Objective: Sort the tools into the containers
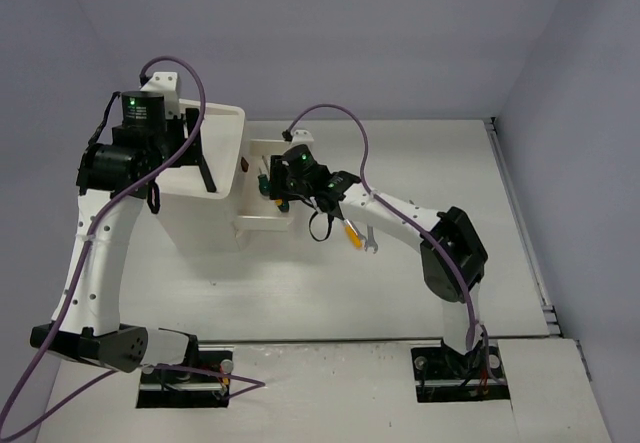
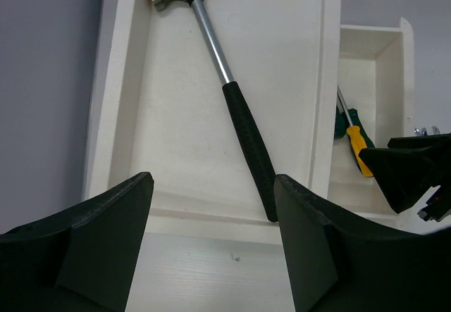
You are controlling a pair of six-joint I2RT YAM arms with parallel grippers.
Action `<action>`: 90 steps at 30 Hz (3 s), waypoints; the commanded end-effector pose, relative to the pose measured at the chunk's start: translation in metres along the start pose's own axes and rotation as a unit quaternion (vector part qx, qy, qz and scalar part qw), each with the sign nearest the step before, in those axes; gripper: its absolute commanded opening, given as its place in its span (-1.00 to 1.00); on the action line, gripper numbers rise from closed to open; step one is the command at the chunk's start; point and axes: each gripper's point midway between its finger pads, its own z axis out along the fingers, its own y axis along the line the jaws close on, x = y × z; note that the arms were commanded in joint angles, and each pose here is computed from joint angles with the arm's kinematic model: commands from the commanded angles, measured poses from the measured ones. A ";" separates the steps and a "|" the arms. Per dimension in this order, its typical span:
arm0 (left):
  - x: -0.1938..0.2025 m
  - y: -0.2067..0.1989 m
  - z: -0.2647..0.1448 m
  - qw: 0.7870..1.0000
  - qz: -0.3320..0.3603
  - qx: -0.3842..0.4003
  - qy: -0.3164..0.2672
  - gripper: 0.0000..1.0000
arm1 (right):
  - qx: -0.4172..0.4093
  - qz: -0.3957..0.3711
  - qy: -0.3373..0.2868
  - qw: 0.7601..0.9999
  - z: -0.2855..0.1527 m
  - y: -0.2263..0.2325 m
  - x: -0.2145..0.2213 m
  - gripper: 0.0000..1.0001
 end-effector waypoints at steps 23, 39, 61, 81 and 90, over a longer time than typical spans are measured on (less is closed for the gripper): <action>-0.018 -0.007 -0.007 0.999 -0.006 0.012 -0.031 0.32 | 0.150 -0.095 0.156 0.972 -0.066 -0.198 0.128 0.10; -0.017 -0.009 -0.002 1.000 -0.002 0.012 -0.025 0.32 | 0.159 -0.116 0.166 0.966 -0.058 -0.196 0.139 -0.02; -0.019 -0.009 0.001 1.000 0.000 0.010 -0.025 0.32 | 0.167 -0.141 0.159 0.963 -0.043 -0.182 0.132 -0.47; -0.023 -0.002 -0.004 0.999 0.005 -0.008 -0.034 0.32 | 0.127 -0.084 -0.073 0.986 -0.097 -0.099 -0.036 -1.00; -0.021 0.007 -0.003 0.999 0.020 -0.030 -0.031 0.32 | -0.044 0.001 -0.104 0.994 -0.063 0.013 -0.081 -1.00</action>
